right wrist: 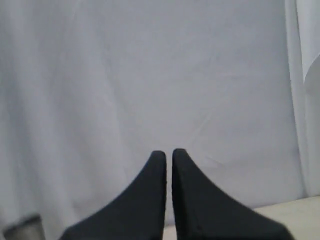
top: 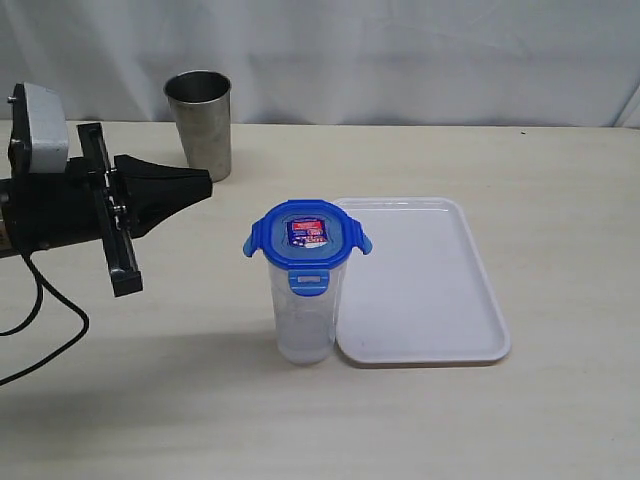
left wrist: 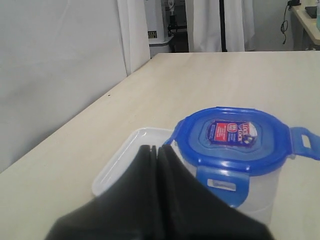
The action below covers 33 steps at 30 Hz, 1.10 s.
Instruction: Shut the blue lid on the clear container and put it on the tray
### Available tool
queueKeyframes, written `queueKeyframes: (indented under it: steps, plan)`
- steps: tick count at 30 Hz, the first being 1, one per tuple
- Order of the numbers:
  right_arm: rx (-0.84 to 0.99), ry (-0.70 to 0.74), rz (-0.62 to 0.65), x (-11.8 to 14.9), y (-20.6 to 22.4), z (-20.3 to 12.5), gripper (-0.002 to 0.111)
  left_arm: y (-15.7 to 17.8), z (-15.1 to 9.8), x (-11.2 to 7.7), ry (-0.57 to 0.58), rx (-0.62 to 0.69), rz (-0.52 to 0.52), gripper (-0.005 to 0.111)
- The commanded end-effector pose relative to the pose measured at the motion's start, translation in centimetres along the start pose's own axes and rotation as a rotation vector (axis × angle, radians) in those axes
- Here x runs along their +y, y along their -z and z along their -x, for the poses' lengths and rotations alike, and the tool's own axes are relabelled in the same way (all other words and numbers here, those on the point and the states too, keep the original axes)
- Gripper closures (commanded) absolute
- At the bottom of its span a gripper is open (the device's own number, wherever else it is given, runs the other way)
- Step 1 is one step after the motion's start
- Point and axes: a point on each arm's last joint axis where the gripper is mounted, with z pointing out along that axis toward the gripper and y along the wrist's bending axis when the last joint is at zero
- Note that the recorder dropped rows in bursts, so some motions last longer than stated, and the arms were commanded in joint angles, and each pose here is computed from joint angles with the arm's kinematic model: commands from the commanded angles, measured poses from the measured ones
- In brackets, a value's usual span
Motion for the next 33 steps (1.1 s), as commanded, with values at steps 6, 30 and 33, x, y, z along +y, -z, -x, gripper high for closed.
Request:
queueKeyframes:
  steps: [6,30,33]
  plan:
    - [0.044,-0.04,0.204,2.3,-2.4,1.0,0.104,-0.2,0.1,0.3,0.013,-0.015,0.045,0.107]
    - [0.75,0.005,0.842,5.9,-20.2,-8.6,0.104,-1.5,-1.1,-2.6,0.085,0.122,-0.102,0.107]
    - [0.794,0.004,0.842,6.1,-20.3,-10.1,0.104,-2.4,-1.2,-3.0,0.059,0.153,-0.086,0.107]
